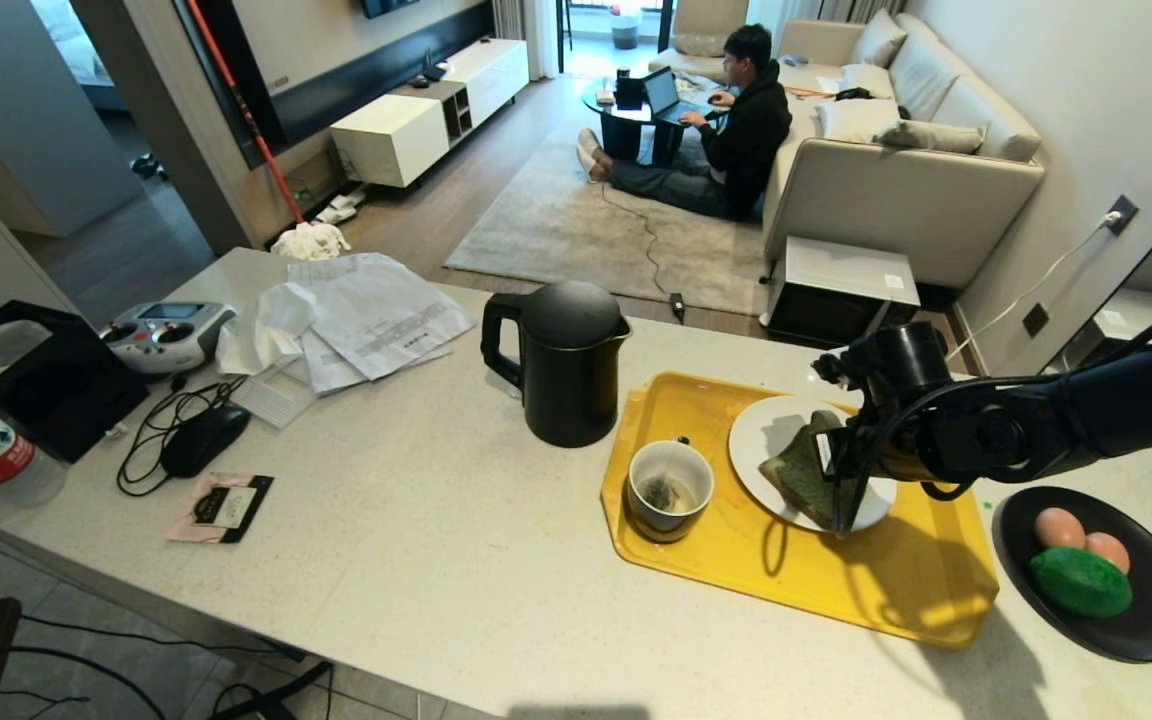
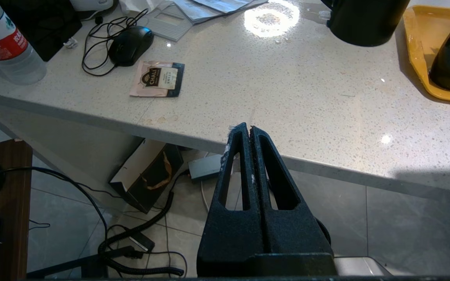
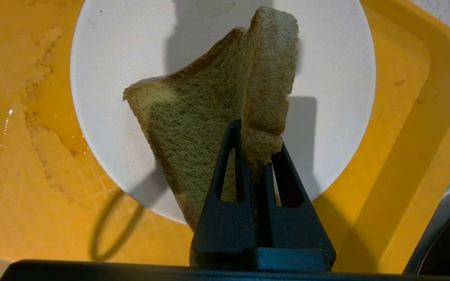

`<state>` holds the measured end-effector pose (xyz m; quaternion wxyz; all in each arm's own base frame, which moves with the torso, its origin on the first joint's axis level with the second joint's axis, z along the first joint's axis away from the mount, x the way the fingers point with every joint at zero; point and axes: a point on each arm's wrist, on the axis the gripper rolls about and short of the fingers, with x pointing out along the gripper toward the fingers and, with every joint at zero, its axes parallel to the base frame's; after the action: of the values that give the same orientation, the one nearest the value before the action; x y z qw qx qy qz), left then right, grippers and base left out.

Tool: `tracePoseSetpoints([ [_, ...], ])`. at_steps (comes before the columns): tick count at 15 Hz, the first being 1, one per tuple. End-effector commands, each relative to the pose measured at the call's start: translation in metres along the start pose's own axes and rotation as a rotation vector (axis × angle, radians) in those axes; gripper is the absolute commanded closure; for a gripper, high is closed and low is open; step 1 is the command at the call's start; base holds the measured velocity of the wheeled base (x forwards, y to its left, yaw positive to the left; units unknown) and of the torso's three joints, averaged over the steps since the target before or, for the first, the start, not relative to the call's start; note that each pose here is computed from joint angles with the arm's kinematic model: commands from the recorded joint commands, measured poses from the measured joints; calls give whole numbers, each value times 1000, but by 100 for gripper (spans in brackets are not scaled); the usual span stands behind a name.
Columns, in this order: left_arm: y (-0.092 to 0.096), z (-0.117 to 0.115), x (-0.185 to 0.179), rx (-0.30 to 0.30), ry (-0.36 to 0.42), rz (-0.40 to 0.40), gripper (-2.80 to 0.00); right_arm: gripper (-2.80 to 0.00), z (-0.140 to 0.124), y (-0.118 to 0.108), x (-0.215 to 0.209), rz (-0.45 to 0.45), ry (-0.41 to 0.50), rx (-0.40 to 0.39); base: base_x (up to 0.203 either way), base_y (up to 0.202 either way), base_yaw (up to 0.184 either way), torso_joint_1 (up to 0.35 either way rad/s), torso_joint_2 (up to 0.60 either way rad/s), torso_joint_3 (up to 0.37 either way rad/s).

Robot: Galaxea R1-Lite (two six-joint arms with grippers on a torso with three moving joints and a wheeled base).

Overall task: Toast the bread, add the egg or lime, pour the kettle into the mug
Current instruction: Put the baked bread on a plate

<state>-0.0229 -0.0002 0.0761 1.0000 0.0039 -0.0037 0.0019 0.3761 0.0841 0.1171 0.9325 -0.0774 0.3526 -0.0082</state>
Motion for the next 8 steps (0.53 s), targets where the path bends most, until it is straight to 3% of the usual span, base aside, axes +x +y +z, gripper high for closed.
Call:
tracePoseSetpoints([
  [1, 0, 0, 0, 0, -1, 1, 0, 0, -1, 1, 2, -1, 4, -2, 0, 0, 0, 0, 0, 0],
  [2, 0, 0, 0, 0, -1, -1, 0, -280, -1, 0, 2, -6, 2, 0, 0, 0, 0, 0, 0, 0],
  [8, 0, 0, 0, 0, 0, -1, 0, -280, 4, -2, -6, -10, -65, 14, 0, 0, 0, 0, 0, 0],
])
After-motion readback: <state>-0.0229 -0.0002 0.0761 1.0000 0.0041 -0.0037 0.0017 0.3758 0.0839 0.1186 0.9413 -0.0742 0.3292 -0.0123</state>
